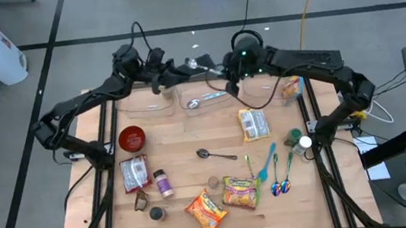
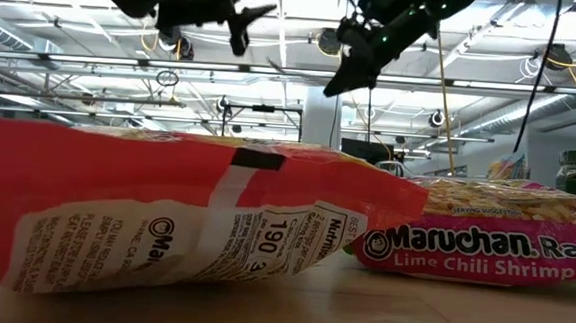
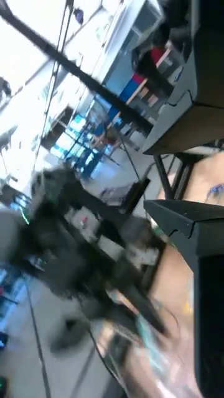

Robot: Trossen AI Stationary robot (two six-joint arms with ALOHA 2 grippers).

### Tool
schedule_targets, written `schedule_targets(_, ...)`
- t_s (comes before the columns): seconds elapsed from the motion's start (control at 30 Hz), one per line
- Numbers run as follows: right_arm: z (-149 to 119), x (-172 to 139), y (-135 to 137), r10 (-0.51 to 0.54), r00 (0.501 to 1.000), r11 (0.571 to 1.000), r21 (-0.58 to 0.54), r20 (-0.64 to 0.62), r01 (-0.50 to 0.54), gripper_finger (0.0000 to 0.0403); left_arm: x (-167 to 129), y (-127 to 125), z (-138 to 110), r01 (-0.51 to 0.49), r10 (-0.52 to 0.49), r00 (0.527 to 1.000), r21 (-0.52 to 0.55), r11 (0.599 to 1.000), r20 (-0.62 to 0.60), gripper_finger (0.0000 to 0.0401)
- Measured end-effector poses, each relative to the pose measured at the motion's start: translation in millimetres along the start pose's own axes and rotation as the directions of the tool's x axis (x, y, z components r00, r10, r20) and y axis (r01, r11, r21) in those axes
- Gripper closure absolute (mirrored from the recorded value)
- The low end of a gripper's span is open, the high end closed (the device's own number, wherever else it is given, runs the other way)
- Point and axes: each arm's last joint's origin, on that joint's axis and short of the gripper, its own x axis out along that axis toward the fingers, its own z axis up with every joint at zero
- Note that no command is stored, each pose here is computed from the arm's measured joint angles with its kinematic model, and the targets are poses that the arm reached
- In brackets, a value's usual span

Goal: Pick & Place Food Item
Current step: Put the blue patterned spoon into the middle transparent bin

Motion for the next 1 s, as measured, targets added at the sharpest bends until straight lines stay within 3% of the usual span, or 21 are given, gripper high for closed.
schedule_targets(0.23, -15.1, 31.7, -1.9, 0.03, 0.996, 0.999, -0.021, -0.085, -0.032, 0.0383, -13.8, -41.5, 19.2, -0.011, -0.003, 0.995, 0.142, 0.99, 0.096, 0.0267)
schedule_targets(0.47, -25.4, 44.6, -11.3, 0.085, 0.99, 0.993, -0.066, -0.116, -0.093, 0.0383, -26.4, -66.9, 31.0, -0.123, 0.052, 0.975, 0.33, 0.936, 0.216, 0.0267)
schedule_targets(0.77, -18.5, 32.8, -32.5, 0.087, 0.992, 0.978, -0.18, -0.094, -0.103, 0.0383, -27.9, -62.4, 34.3, -0.308, 0.196, 0.92, 0.317, 0.897, 0.339, 0.0267)
schedule_targets(1.0, -17.6, 35.4, -49.7, 0.086, 0.993, 0.974, -0.202, -0.082, -0.101, 0.0383, -27.1, -54.6, 33.1, -0.344, 0.233, 0.91, 0.311, 0.886, 0.343, 0.0267)
